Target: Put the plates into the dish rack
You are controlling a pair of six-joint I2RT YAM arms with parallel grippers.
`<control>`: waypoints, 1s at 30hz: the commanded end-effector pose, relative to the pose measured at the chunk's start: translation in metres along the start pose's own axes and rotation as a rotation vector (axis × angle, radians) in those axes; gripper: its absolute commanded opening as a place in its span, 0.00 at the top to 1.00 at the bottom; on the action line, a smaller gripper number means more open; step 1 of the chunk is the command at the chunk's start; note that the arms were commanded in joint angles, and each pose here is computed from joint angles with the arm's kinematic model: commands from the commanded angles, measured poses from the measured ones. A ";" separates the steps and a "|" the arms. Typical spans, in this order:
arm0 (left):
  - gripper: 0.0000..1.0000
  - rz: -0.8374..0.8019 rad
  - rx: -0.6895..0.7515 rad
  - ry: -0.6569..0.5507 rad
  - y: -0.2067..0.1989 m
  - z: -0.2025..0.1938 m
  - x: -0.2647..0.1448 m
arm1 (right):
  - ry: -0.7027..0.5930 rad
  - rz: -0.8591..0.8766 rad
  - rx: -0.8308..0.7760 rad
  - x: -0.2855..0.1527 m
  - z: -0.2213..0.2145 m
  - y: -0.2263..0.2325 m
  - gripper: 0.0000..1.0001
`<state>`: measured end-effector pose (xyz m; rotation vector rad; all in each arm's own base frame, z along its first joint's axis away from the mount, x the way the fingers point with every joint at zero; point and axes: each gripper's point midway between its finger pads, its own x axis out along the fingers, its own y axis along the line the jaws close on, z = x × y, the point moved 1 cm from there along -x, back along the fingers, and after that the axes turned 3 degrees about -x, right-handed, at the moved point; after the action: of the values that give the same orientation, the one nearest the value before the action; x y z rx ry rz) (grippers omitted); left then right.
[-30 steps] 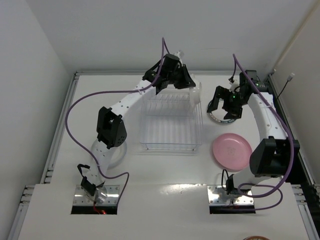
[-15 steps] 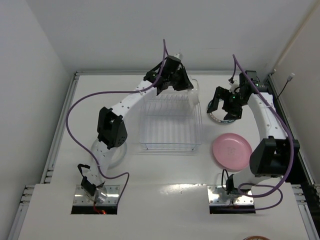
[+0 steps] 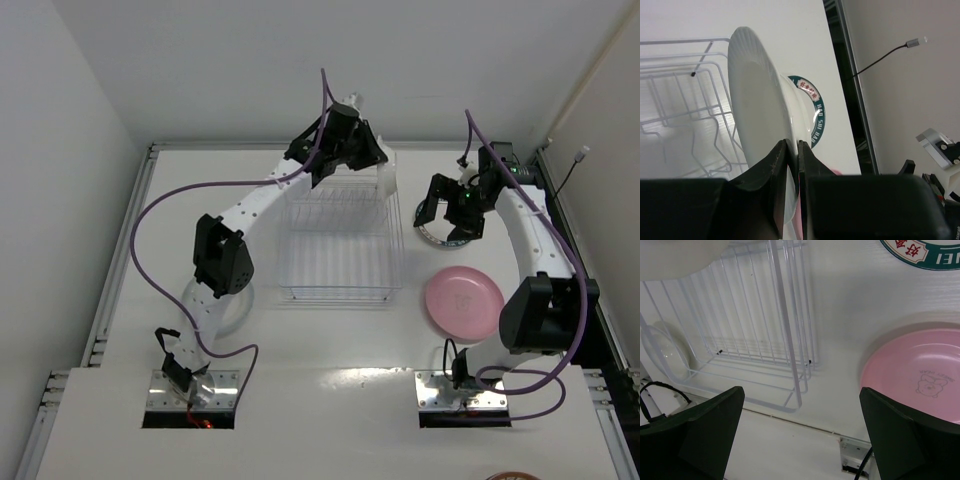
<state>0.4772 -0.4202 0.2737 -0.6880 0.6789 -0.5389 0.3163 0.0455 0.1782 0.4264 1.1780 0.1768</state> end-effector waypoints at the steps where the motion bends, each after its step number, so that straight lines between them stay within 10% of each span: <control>1: 1.00 -0.154 0.038 -0.190 -0.066 0.064 -0.053 | -0.034 0.003 -0.007 -0.009 0.001 0.003 0.00; 30: 1.00 -0.018 -0.008 -0.105 -0.026 0.021 -0.018 | -0.017 0.000 -0.009 -0.007 -0.001 0.001 0.00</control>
<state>0.4782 -0.4116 0.2593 -0.6449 0.6904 -0.4634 0.3159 0.0455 0.1778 0.4265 1.1798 0.1767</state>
